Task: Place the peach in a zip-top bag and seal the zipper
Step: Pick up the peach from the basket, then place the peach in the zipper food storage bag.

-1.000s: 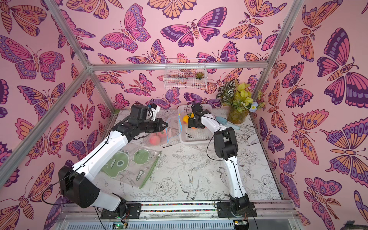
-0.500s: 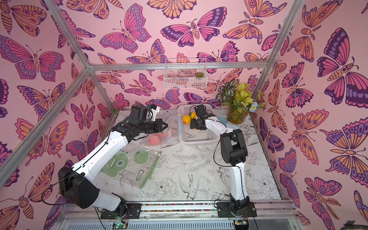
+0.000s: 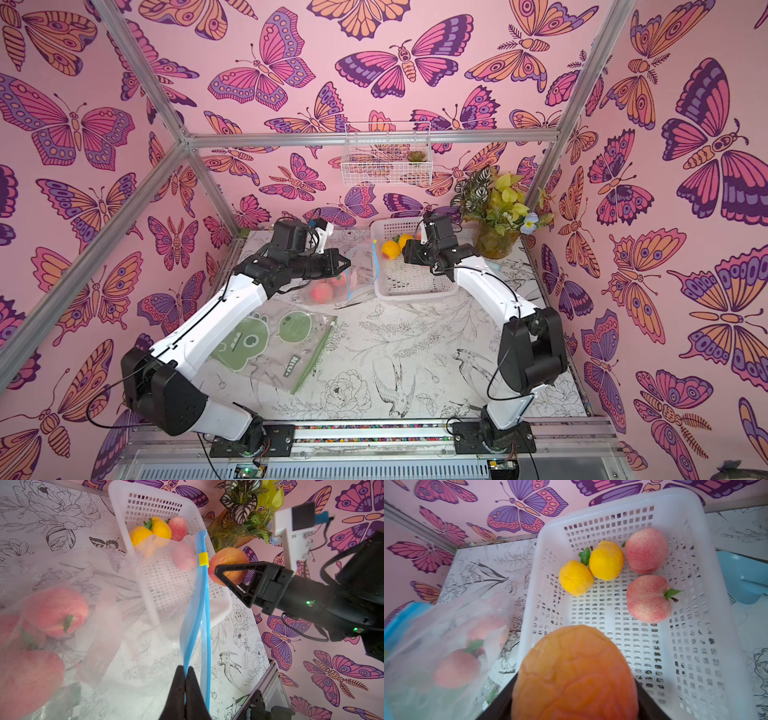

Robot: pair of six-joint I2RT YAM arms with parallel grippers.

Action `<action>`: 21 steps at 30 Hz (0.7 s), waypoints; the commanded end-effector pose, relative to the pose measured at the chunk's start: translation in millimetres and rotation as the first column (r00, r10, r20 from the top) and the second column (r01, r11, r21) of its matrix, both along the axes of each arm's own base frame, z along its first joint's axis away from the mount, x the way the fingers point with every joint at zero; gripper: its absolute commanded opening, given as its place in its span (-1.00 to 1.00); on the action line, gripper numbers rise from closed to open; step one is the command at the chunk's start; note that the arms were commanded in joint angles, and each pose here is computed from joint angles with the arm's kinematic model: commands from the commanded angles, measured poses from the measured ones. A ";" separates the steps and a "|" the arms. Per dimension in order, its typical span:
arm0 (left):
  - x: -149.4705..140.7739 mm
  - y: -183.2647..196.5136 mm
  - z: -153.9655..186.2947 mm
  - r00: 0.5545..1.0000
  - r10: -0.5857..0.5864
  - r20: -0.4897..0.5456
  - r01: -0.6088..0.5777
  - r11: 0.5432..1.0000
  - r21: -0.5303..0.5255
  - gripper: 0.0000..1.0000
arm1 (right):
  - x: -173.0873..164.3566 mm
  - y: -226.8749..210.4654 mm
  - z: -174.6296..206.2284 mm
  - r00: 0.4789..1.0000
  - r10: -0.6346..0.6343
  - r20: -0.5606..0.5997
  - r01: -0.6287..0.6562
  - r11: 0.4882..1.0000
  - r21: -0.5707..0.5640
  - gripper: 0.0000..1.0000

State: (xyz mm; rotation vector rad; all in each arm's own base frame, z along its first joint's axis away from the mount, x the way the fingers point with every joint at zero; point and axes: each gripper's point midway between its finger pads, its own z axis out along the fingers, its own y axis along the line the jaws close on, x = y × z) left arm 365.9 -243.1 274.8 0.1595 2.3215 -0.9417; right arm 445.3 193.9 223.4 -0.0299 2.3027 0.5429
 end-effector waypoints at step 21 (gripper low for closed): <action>-1.4 -1.2 5.7 1.000 -0.017 0.016 0.018 0.999 -0.032 -1.00 | -105.9 102.4 65.0 0.878 0.456 0.147 -0.474 0.871 0.131 0.26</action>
